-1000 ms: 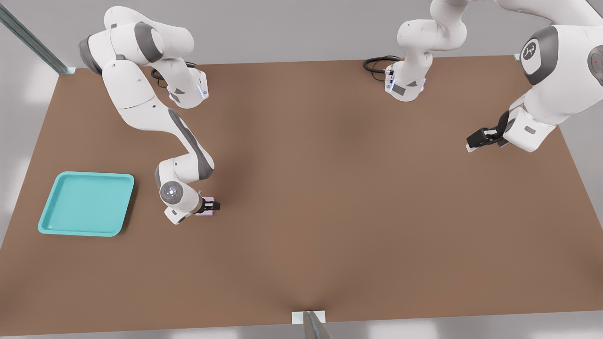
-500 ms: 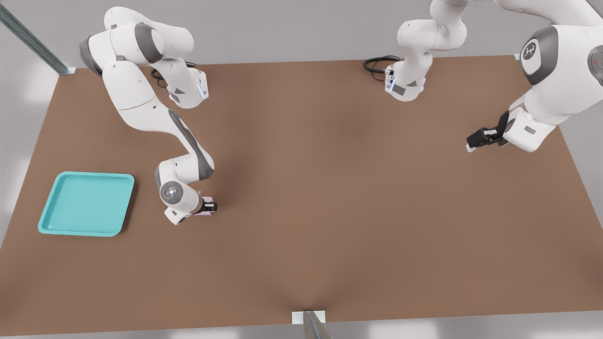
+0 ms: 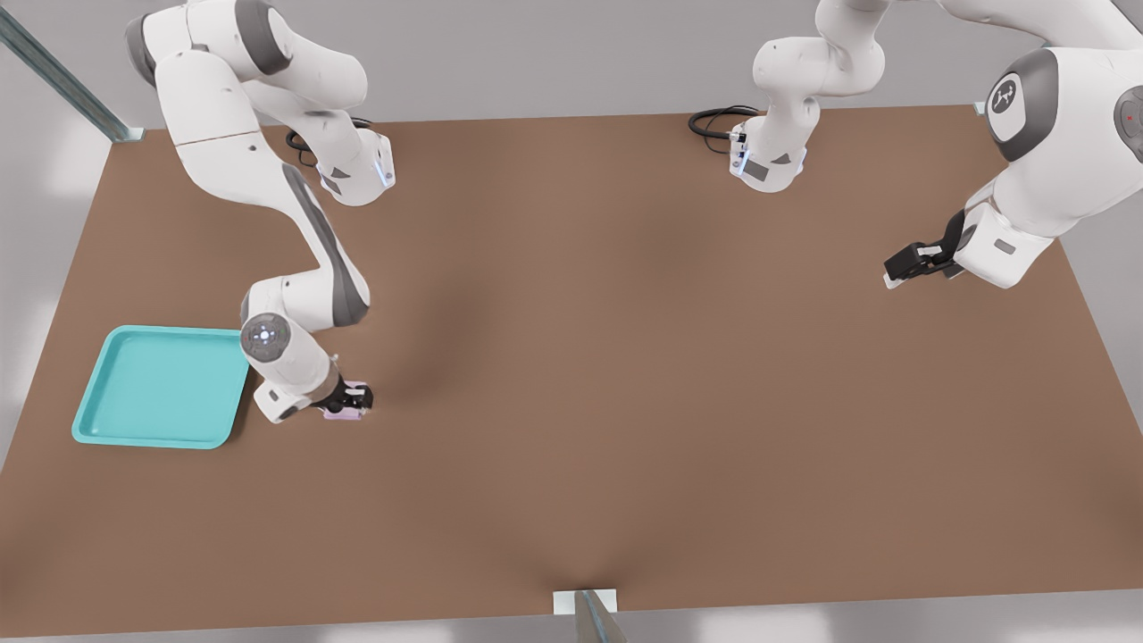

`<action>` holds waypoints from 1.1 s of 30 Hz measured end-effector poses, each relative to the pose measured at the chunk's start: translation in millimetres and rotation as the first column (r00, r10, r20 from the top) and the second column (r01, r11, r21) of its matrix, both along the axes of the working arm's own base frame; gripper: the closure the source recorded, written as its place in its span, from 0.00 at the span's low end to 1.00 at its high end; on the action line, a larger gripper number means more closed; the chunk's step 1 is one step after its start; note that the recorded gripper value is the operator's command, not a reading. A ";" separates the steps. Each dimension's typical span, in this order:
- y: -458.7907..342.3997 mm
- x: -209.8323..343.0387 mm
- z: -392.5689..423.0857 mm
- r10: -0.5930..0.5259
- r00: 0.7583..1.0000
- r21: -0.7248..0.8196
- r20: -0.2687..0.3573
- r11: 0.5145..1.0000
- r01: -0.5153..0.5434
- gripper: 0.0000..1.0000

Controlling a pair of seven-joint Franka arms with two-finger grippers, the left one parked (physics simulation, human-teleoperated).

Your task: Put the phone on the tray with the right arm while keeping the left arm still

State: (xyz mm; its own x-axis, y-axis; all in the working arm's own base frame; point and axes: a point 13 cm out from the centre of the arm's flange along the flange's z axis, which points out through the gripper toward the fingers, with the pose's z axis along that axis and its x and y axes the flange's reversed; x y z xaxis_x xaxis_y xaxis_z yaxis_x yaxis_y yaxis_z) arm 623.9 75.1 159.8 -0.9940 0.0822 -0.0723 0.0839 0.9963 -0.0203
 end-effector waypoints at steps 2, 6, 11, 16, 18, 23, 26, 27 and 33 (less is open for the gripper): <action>-32.6 4.2 12.4 -0.038 0.999 -0.003 0.014 0.999 0.038 0.20; -120.2 3.3 20.4 -0.120 0.993 -0.016 0.019 0.993 0.121 0.20; -225.9 -12.1 5.2 -0.171 0.985 -0.054 0.011 0.984 0.172 0.20; -313.9 -34.3 -15.0 -0.180 0.984 -0.073 0.014 0.981 0.180 0.00; -320.8 -34.1 -16.5 -0.140 0.990 -0.076 0.020 0.987 0.141 0.00; -218.9 24.0 125.1 0.086 0.979 -0.105 0.186 0.992 -0.067 0.00; -73.5 53.4 347.0 0.263 0.893 -0.136 0.366 0.964 -0.228 0.00; -32.0 59.7 391.0 0.302 0.872 -0.135 0.385 0.953 -0.270 0.00; -30.4 54.0 363.2 0.236 0.957 -0.080 0.165 0.971 -0.226 0.00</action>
